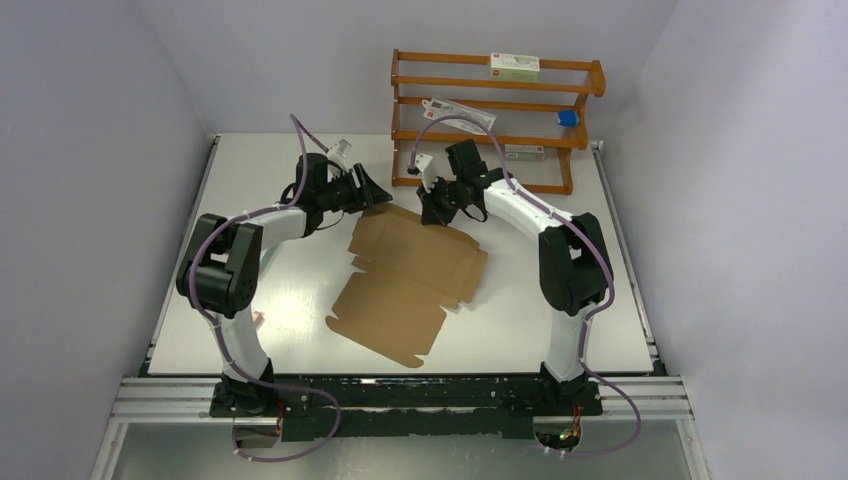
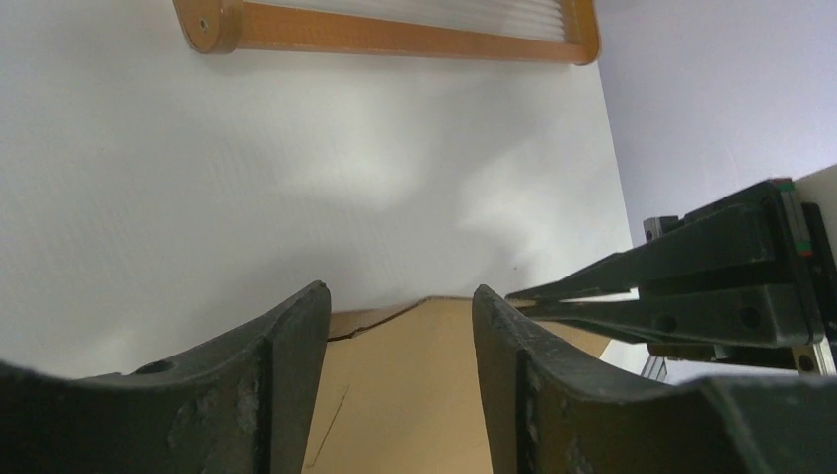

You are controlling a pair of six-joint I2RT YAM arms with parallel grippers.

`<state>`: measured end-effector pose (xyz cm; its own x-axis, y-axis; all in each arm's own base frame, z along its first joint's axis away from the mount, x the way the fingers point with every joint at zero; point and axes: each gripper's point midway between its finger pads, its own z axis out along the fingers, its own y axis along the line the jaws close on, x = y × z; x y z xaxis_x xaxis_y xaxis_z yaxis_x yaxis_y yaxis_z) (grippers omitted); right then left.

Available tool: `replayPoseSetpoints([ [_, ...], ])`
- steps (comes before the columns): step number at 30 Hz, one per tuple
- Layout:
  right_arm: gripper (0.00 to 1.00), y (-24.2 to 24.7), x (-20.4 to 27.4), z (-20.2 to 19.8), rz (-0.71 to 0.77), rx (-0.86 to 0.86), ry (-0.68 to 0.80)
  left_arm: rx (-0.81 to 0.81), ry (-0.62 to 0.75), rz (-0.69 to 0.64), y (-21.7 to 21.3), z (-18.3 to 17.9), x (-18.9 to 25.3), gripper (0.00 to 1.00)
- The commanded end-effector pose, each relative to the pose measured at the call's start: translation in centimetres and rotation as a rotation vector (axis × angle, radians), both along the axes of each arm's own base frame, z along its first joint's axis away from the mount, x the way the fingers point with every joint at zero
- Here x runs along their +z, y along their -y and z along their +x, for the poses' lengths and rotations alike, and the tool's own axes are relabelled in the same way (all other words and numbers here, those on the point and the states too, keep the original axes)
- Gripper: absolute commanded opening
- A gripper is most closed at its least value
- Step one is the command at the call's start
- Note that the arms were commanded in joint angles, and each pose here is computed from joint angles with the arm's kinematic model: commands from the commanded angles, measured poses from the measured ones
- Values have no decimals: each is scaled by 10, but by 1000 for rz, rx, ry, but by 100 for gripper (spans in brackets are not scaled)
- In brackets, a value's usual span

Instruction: Fold the paper box

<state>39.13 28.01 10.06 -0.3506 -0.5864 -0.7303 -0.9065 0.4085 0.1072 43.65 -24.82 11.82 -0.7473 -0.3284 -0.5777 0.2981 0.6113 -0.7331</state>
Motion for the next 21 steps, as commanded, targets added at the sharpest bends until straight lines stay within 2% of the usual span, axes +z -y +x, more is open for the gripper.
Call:
replayPoseSetpoints([
  [1,0,-4,16,6,18,-15,58,-79,45,-13,16,-20,19,58],
  [5,0,-3,15,8,4,-31,72,-98,38,6,21,-31,17,54],
  [13,0,-6,14,6,-44,-24,121,-110,-15,29,28,-46,-11,54],
  [17,0,-9,18,2,-61,-10,168,-90,-16,60,22,-49,-16,57],
  [21,0,-11,24,-1,-82,9,222,-40,-17,151,4,-52,-20,64],
])
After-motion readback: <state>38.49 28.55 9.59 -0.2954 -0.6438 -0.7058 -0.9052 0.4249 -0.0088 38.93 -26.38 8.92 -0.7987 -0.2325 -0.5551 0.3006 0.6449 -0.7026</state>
